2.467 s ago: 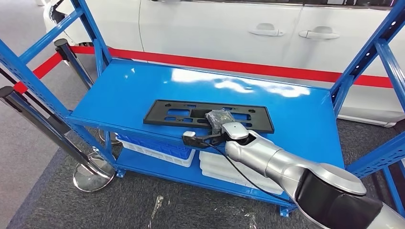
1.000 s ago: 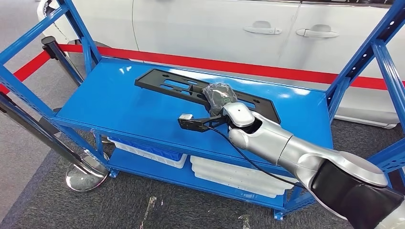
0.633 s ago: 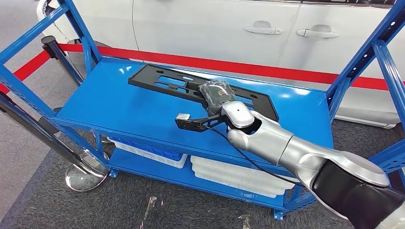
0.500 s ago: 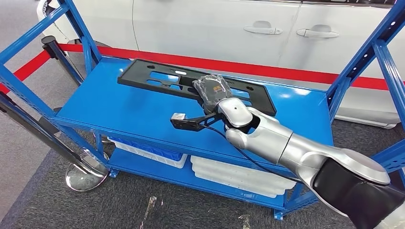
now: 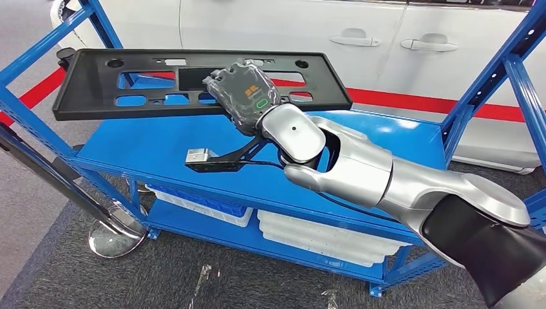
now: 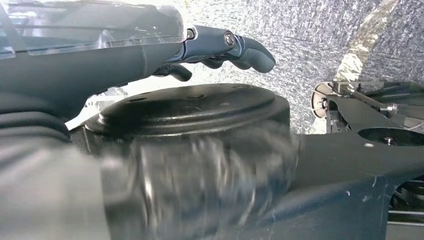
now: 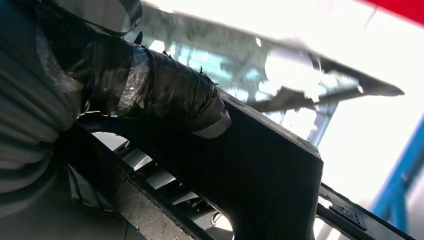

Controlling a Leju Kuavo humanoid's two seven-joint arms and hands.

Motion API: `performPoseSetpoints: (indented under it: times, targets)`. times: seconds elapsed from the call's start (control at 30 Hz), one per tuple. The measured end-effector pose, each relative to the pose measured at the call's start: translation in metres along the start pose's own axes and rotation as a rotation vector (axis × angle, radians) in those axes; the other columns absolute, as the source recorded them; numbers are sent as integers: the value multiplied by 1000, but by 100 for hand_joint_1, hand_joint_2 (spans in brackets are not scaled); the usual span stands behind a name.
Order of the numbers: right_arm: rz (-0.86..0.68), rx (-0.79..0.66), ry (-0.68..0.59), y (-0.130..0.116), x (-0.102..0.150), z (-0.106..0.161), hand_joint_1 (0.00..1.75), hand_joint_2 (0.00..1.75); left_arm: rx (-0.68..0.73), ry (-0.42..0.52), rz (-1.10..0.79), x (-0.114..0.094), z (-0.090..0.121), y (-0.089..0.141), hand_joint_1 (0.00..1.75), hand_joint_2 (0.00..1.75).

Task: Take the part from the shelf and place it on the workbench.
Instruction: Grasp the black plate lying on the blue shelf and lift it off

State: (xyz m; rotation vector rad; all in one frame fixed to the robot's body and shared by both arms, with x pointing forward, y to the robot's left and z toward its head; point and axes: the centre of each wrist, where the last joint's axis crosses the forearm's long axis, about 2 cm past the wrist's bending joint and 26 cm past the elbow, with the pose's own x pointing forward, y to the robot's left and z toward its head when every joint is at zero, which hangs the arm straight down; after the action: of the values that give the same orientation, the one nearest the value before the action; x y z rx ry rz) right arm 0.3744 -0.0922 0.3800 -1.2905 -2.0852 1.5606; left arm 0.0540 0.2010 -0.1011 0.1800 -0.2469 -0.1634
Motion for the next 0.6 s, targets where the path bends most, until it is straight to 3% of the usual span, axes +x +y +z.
performPoseSetpoints:
  times: [0.37,0.6]
  targets:
    - [134,-48,-176,-54,25,-13,175,175,-4,-46,17,0,0,0,0,175]
    - [141,-65,-250,-67,42,-8,175,175,-6,-60,23,1,0,0,0,175]
